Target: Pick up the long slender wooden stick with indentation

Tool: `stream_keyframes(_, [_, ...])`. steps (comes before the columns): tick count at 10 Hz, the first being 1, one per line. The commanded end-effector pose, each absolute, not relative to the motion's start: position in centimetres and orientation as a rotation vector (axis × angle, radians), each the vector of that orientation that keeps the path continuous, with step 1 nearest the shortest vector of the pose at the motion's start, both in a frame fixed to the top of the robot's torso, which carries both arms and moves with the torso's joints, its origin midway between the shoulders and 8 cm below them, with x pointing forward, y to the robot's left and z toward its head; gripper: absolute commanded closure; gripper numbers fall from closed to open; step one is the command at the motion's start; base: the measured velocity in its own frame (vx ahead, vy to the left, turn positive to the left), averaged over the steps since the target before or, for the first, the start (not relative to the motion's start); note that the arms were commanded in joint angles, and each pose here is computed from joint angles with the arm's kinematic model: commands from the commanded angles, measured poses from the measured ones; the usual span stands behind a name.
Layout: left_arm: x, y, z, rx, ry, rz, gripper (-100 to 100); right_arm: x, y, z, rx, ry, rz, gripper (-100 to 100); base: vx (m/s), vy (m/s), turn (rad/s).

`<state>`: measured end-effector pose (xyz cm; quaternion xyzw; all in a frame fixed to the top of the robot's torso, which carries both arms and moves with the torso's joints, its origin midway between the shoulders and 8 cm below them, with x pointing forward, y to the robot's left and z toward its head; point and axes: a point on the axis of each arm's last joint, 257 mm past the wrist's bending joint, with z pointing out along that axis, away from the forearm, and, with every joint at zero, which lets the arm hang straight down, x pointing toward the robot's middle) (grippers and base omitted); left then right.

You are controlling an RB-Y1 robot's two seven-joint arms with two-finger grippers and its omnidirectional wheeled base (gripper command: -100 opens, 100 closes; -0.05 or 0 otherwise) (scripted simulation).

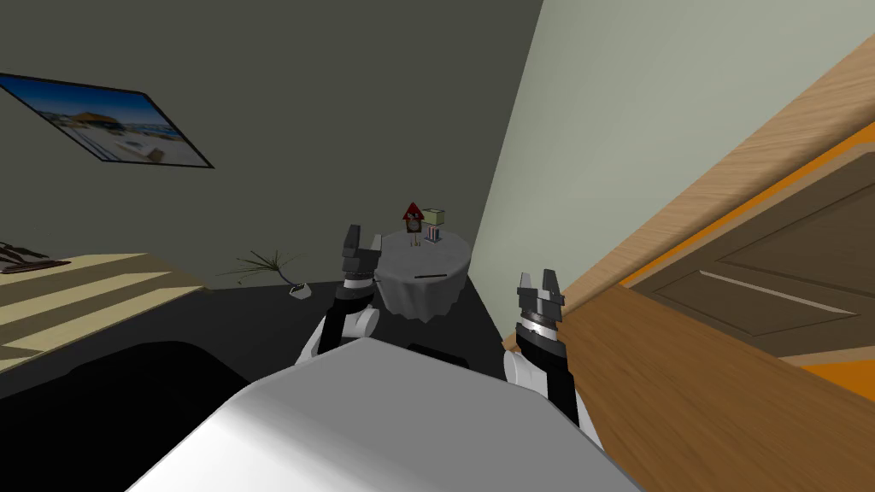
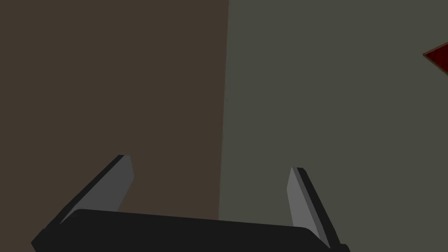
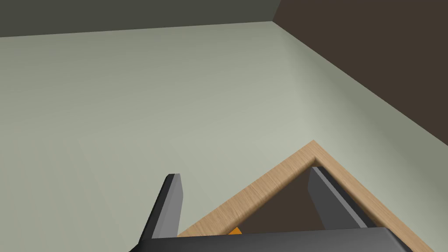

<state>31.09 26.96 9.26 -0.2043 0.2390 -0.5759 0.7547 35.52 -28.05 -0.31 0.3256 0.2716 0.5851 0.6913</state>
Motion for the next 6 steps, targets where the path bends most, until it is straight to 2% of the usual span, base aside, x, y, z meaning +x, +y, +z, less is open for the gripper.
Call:
stream_keyframes(1, [31.4,26.6,8.8,-0.432,0.558,-1.259,-100,35.5,-28.0,-0.3,0.728,0.607,1.308,0,-0.006,0.008,0.026])
stream_keyframes(6, [32.8,25.4,5.8,-0.38,0.737,-1.261,-100,35.5,-28.0,-0.3,0.728,0.607,1.308,0,-0.017,0.019,0.036])
